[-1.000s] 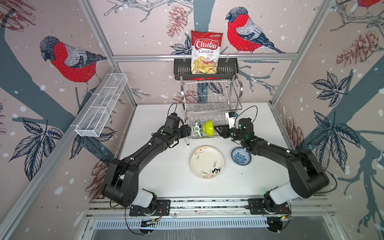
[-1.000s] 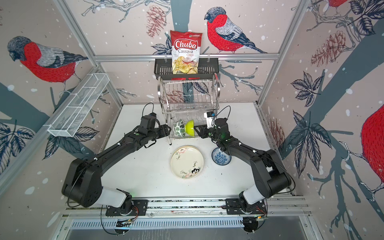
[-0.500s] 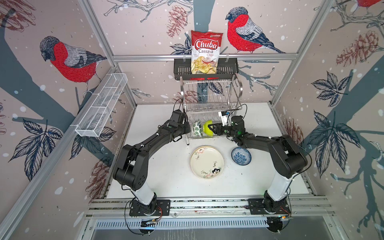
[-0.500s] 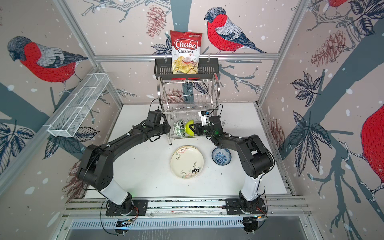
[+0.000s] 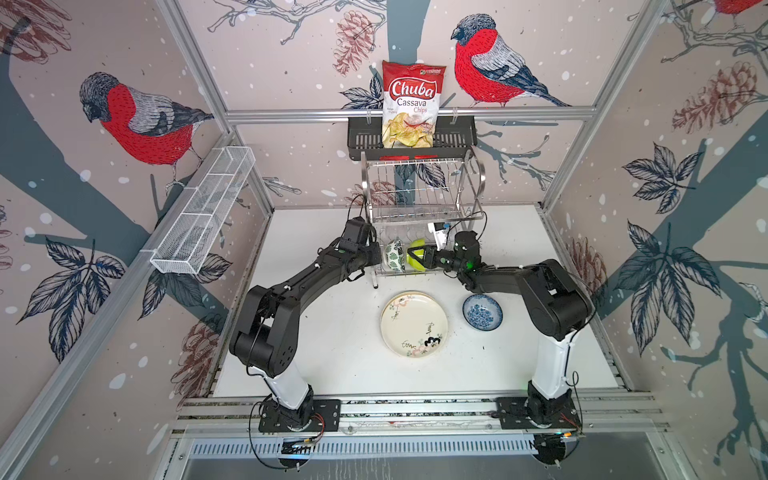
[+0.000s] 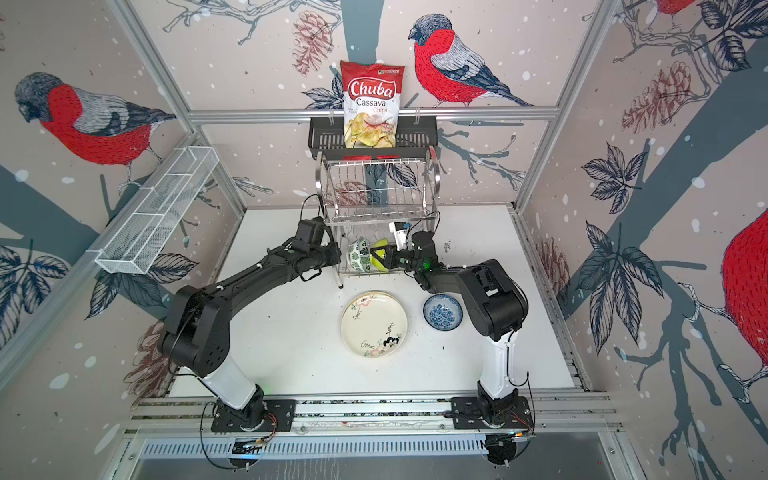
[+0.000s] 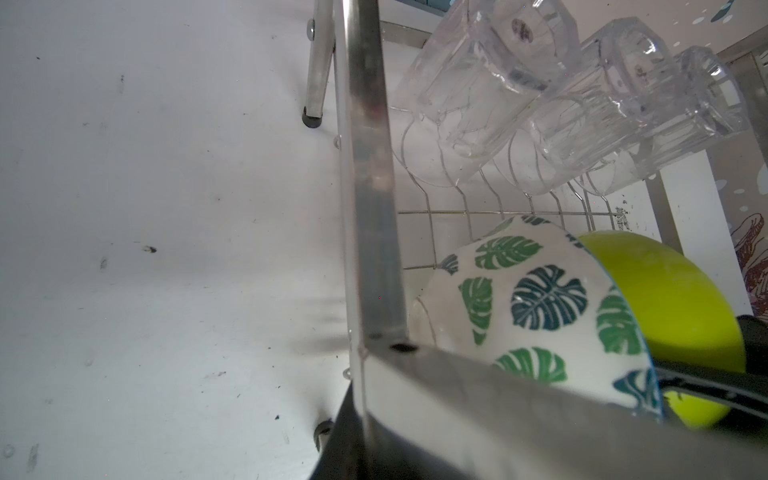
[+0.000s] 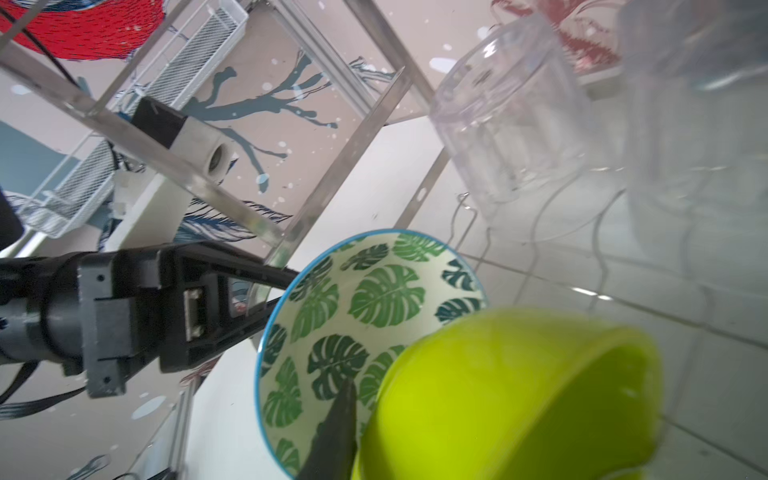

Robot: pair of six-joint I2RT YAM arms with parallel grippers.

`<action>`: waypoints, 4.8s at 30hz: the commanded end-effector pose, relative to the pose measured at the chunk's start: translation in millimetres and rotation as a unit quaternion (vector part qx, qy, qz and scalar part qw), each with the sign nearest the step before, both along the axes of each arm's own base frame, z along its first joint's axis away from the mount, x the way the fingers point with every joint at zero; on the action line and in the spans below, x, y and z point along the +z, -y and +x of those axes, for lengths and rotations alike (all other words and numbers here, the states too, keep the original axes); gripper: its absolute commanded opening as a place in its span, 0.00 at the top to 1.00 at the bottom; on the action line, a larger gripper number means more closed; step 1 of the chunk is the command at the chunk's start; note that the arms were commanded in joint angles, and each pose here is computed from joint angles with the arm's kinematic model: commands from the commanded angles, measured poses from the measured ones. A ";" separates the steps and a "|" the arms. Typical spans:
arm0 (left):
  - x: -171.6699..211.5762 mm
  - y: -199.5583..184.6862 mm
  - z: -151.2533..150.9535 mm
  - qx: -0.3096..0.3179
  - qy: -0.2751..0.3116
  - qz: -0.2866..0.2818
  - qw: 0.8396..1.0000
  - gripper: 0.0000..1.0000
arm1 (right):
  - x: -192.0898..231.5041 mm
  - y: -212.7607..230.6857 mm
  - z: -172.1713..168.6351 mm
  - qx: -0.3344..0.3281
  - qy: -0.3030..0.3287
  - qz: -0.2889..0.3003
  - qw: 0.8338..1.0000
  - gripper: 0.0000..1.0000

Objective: Unload the mixed dishes from the dish rack
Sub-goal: 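Close the right gripper on the lime-green bowl rim in the rack, then pull the lime-green bowl out of the rack and lower it toward the plates, then hold the lime-green bowl over the plates while the left gripper reaches to it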

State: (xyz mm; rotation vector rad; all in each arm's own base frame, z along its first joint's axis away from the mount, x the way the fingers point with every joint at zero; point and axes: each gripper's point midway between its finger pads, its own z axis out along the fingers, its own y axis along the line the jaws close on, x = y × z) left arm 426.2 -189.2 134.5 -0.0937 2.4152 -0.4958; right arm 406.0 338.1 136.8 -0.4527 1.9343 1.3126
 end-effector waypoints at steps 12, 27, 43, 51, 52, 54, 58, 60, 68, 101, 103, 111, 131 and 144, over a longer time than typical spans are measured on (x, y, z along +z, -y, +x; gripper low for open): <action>-10.8 -3.8 -10.0 0.002 -0.025 0.005 1.000 0.91 | 12.5 10.4 -0.2 -0.017 0.003 0.025 1.000 0.95; -11.2 -4.7 -10.4 0.004 -0.028 0.007 1.000 0.92 | 83.9 20.1 -16.6 0.024 0.035 0.148 0.988 1.00; -11.6 -5.0 -7.9 0.007 -0.032 0.011 0.999 0.93 | 106.2 34.6 -24.9 0.049 0.032 0.218 0.974 1.00; -8.8 -5.2 -8.0 0.009 -0.030 0.009 0.999 0.93 | 110.0 40.3 -31.6 0.066 0.028 0.248 0.966 1.00; -8.6 -5.5 -7.8 0.010 -0.029 0.009 0.999 0.93 | 109.9 40.3 -32.2 0.067 0.027 0.249 0.966 1.00; -8.3 -5.3 -7.7 0.010 -0.029 0.009 0.999 0.93 | 111.4 40.2 -33.8 0.072 0.029 0.250 0.965 1.00; -9.7 -4.5 -8.0 0.010 -0.032 0.007 0.999 0.93 | 114.0 41.1 -36.7 0.079 0.032 0.254 0.964 1.00; -10.4 -5.0 -8.2 0.011 -0.032 0.008 0.999 0.93 | 114.2 41.7 -38.4 0.081 0.031 0.255 0.963 1.00; -8.5 -6.2 -6.5 0.014 -0.030 0.010 0.999 0.93 | 115.6 41.3 -56.9 0.115 0.036 0.242 0.963 1.00; -0.5 -27.7 -48.3 0.028 -0.030 0.022 0.999 0.40 | 83.4 31.6 -141.4 0.076 0.035 0.056 0.995 1.00; 4.1 -30.7 -56.2 0.029 -0.027 0.020 0.999 0.36 | 82.6 33.9 -149.7 0.064 0.038 0.039 0.996 1.00; 26.2 -41.0 -90.0 0.029 -0.017 0.017 0.999 0.26 | 74.8 41.9 -181.3 0.028 0.026 -0.010 0.999 1.00; 76.1 -45.1 -180.5 -0.048 -0.054 0.046 0.996 0.19 | 64.8 33.4 -254.8 -0.001 0.090 -0.223 0.971 1.00; 95.8 -11.0 -200.9 -0.129 -0.078 0.029 0.988 0.03 | 60.6 -18.5 -294.7 0.098 0.188 -0.371 0.904 1.00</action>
